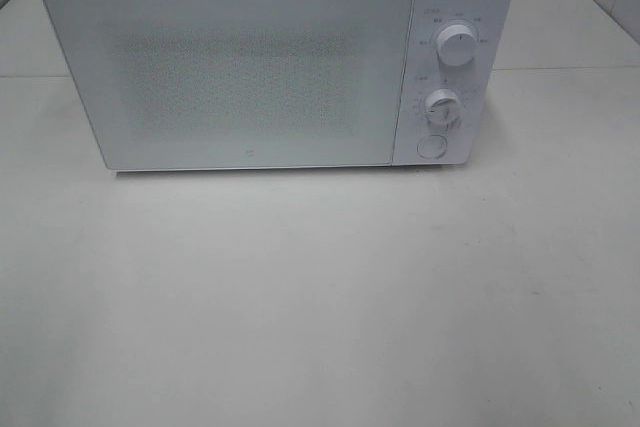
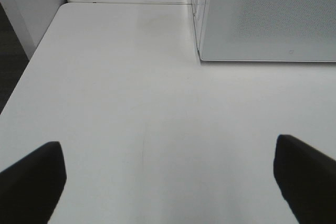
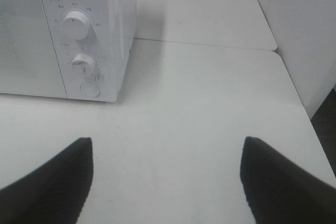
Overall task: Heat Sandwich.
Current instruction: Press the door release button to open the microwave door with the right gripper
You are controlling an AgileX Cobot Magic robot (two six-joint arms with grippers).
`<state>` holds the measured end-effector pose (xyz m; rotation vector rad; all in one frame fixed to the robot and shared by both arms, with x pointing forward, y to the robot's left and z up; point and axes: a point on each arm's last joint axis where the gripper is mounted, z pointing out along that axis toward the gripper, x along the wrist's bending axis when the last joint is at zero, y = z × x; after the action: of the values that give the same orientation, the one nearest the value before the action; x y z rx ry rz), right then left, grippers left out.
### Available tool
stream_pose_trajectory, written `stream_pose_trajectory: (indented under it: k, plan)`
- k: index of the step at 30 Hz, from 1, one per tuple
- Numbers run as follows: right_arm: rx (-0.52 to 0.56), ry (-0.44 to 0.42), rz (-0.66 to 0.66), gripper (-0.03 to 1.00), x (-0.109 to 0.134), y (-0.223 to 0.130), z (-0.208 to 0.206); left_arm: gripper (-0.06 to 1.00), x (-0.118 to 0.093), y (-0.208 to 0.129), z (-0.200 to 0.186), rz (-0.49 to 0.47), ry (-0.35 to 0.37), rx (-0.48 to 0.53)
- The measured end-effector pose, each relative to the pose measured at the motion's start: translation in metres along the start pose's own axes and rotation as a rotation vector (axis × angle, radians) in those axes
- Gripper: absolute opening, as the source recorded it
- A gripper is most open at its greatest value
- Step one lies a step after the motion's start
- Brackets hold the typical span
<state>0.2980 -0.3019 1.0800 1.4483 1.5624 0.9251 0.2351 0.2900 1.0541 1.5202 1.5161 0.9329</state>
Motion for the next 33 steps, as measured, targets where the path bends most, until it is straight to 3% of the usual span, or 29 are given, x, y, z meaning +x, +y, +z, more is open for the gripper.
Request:
stream_pose_trajectory:
  k: [13,33]
  plan:
    - [-0.016,0.038,-0.026,0.75,0.009,0.024,0.052,0.99,0.0,0.0,0.0,0.0,0.0,0.0]
    - [-0.019,0.093,-0.034,0.75,0.022,0.033,0.122,0.99,0.0,0.0,0.0,0.0,0.0,0.0]
